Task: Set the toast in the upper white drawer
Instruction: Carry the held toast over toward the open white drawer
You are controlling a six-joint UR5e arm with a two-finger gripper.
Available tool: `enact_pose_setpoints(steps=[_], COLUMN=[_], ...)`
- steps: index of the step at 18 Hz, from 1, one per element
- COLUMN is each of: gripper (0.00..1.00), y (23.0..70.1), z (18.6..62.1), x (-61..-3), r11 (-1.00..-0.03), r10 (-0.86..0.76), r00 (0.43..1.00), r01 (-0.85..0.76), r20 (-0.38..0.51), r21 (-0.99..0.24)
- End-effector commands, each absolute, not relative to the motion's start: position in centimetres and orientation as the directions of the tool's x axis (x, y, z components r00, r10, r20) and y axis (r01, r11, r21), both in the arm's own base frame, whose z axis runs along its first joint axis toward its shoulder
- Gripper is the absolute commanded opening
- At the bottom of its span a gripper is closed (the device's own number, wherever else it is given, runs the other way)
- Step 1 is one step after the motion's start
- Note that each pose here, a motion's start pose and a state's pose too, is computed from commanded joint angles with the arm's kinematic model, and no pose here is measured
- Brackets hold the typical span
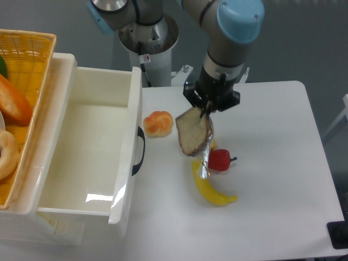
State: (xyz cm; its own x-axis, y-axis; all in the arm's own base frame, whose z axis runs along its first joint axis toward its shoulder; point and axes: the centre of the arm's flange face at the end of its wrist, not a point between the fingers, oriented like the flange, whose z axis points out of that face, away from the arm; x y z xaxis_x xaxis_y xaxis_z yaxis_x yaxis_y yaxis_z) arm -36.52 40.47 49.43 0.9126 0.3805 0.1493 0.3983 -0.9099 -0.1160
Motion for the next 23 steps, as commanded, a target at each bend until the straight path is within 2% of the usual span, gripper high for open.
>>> enact_pose_setpoints(steps=[6,15,23], gripper=[0.00,0.00,0.00], y=[39.1,38.0,38.2], z=[53.0,55.8,56.8], x=[-33.1,-30.8,-28.0], r11=[-0.910,-0.911,-0.903], r10=[0.373,0.362,0.334], r00=[0.917,0.923,0.920], r01=[0.391,0.380,0.375], r20=[0.139,0.131,0.205], r21=[-0.136,-0.158,-0.208])
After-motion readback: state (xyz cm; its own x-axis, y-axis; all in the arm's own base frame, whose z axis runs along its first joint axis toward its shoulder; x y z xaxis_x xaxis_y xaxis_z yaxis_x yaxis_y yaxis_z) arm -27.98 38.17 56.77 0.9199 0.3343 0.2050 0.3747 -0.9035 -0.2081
